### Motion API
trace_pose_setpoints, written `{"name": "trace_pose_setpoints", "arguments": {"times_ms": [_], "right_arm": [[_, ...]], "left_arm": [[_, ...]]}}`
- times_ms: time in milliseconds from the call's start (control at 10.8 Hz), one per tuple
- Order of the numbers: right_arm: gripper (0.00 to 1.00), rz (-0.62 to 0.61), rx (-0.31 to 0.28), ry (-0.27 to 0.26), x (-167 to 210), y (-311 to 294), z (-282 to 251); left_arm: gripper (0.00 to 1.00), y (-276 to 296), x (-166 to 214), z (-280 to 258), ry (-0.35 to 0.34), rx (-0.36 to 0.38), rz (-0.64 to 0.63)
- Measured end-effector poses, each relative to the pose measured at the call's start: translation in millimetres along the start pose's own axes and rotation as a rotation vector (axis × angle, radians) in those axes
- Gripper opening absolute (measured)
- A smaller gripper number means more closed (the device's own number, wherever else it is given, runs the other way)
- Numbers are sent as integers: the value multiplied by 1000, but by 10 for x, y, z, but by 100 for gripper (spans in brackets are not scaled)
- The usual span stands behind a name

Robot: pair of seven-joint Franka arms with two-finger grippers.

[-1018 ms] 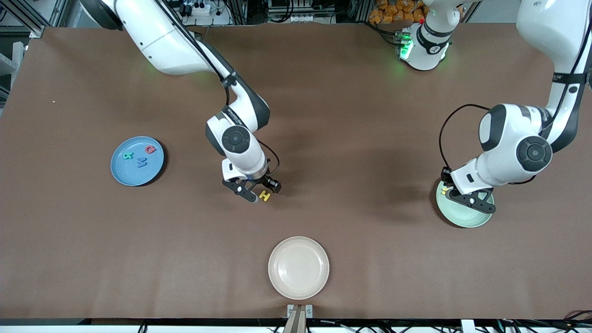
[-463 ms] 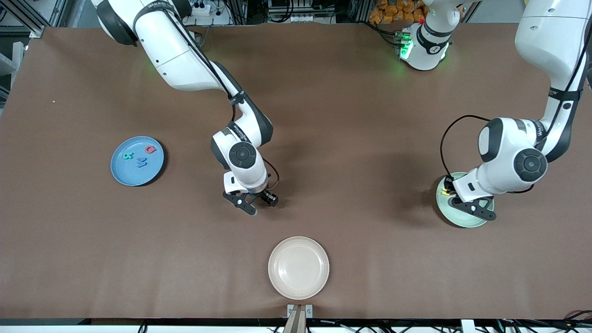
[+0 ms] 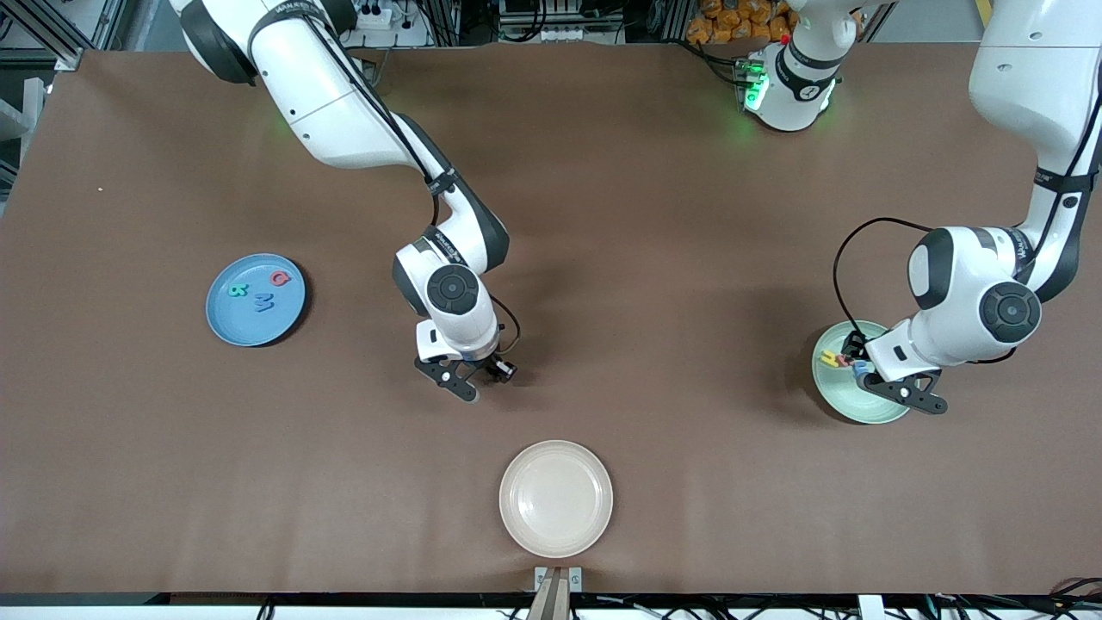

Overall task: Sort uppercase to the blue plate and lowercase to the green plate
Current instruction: 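Release the m onto the green plate while the right gripper grasps the H, then carry the yellow H to the blue plate while the left gripper withdraws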

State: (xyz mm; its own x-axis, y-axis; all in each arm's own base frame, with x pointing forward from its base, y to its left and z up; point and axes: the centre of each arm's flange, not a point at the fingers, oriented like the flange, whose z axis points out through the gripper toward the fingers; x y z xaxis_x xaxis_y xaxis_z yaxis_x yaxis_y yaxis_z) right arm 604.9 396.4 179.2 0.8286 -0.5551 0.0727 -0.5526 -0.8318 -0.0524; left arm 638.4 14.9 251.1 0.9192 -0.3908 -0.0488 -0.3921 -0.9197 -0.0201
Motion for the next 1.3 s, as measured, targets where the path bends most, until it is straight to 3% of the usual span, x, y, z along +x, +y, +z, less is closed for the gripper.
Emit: {"name": "trace_pose_setpoints", "arguments": {"times_ms": [93, 185, 555, 1018, 1295], "right_arm": [[37, 0, -1, 0, 2, 0, -3], [33, -3, 5, 2, 2, -21, -38], [33, -53, -4, 0, -9, -17, -21], [33, -327, -102, -74, 529, 277, -268], [33, -569, -140, -154, 985, 615, -542]], "left_arm": [[92, -15, 38, -82, 15, 7, 0], [100, -3, 79, -196, 32, 15, 4], [100, 301, 150, -886, 85, -38, -23], [100, 551, 87, -1975, 41, -43, -125], [100, 593, 14, -2754, 110, -16, -173]]}}
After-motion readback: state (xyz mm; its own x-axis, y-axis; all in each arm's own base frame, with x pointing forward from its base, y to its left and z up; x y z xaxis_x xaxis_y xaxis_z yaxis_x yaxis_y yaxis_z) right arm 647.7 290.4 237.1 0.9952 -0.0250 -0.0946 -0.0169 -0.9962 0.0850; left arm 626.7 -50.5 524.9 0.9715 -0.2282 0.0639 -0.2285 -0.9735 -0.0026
